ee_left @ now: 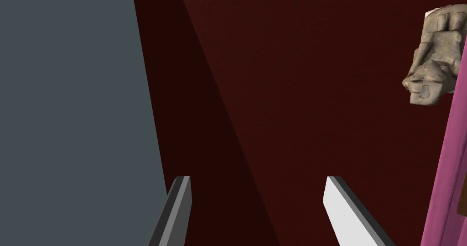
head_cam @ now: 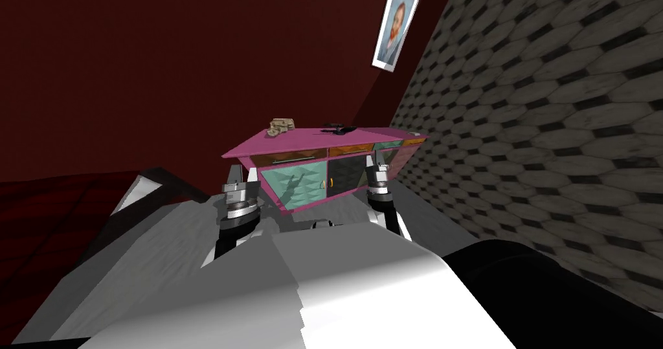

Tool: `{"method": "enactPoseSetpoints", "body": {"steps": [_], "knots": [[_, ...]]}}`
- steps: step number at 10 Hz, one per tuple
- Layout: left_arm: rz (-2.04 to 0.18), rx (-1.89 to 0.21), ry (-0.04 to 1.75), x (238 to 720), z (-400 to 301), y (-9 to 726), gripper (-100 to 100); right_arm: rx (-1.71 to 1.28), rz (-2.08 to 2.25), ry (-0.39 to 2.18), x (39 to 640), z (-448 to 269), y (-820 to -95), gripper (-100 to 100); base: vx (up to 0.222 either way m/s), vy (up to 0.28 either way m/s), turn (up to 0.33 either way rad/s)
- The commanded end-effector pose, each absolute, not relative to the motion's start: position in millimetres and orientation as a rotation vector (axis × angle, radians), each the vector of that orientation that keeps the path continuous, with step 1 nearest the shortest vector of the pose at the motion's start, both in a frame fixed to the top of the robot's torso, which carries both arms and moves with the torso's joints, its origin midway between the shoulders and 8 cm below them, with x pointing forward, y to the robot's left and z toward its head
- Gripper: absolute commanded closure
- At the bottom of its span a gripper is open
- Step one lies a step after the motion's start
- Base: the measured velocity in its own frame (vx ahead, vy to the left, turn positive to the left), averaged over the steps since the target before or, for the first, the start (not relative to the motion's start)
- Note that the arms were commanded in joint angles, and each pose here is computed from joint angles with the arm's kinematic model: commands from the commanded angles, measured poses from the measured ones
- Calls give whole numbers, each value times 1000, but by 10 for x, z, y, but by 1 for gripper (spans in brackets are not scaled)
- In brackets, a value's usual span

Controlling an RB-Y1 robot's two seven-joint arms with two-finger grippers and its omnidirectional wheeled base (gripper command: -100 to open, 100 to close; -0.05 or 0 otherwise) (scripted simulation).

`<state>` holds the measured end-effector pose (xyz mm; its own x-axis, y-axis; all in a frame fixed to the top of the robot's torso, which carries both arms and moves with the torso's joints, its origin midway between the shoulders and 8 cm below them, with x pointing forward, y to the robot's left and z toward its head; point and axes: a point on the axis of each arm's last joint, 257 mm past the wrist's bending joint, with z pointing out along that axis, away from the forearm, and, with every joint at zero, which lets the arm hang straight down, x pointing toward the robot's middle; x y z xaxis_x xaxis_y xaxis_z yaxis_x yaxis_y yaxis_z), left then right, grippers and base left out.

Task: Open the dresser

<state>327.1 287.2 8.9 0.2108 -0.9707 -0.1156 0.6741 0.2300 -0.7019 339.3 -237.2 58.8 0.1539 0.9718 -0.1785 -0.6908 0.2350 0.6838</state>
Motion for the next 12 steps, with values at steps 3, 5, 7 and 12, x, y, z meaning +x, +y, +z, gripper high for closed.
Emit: {"method": "enactPoseSetpoints", "body": {"steps": [3,5,7,12], "knots": [[-1236,-581,619,3273,87,2872,0,552,1220,902,3766,-56,-2173,-100,-17,-31,239],[-1236,-581,619,3272,86,2873,0,577,1199,967,3867,-278,-2132,-100,-12,-23,150],[-1236,-581,619,3273,87,2872,0,602,1175,1036,3963,-523,-2089,-100,-11,-20,251],[-1236,-581,619,3272,86,2873,0,692,1077,1264,4191,-1391,-1969,-100,-8,-17,202]]}}
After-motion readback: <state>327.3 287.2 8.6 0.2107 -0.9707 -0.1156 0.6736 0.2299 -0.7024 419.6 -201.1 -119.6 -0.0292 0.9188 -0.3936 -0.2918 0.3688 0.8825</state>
